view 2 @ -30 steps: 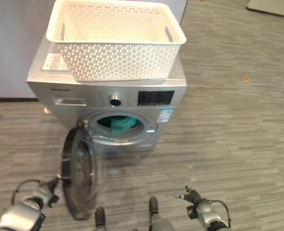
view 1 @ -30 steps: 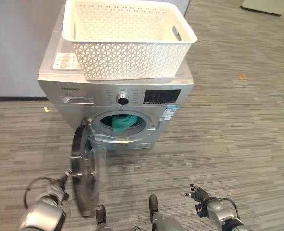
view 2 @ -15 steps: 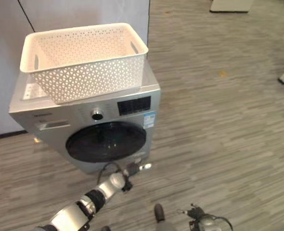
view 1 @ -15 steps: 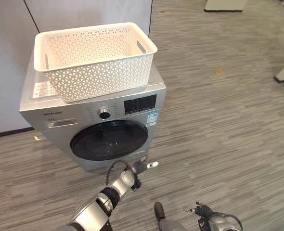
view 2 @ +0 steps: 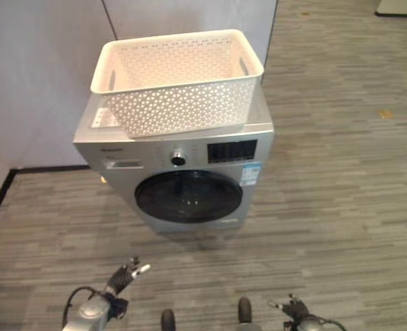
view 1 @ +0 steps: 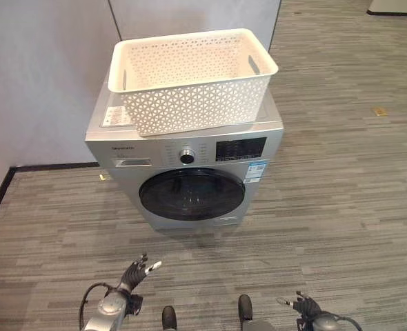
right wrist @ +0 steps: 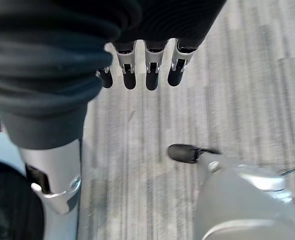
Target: Grab the laundry basket,head to the washer,open it,put in the laundry and shut it.
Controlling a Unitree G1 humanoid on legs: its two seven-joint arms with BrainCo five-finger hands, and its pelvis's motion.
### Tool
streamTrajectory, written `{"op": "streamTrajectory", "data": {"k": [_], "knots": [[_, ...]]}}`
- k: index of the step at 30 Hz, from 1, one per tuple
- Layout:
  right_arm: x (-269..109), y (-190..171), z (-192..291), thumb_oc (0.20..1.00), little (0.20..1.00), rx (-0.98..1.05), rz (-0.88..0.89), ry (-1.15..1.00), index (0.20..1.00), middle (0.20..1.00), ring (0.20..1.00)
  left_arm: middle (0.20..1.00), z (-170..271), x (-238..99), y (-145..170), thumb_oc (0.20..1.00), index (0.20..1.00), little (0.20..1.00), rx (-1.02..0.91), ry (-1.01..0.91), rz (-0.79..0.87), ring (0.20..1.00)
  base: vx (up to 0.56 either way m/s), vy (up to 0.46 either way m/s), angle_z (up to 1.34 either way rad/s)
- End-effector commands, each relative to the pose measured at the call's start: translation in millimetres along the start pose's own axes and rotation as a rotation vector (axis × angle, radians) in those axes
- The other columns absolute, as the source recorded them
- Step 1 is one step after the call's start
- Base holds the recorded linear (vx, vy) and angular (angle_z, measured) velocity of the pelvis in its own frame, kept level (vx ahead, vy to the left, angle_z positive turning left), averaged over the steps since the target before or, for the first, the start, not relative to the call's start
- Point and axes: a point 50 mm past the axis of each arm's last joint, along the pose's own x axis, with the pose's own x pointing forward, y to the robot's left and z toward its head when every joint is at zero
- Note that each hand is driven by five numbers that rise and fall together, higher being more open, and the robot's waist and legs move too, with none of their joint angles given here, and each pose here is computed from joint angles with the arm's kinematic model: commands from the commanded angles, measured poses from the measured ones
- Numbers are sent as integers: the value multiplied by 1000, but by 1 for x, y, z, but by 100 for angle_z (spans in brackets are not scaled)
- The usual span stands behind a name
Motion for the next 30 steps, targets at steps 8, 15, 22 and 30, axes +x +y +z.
{"op": "streamTrajectory", "data": {"k": [8,15,22,30], "knots": [[-9,-4,-45,1000,1000,136,-46,146,1000,1000,1000,1000,-51,-9,28,1000,1000,1000,-85,237,253,1000,-17,-1,14],[-15,4,-65,1000,1000,113,-31,246,1000,1000,1000,1000,-65,-17,30,1000,1000,1000,-167,294,300,1000,0,0,0],[-11,11,-54,1000,1000,104,-12,207,1000,1000,1000,1000,-60,-13,27,1000,1000,1000,-187,269,303,1000,0,0,0],[-10,12,-49,1000,1000,78,-7,184,1000,1000,1000,1000,-62,-14,25,1000,1000,1000,-168,278,290,1000,0,0,0]]}}
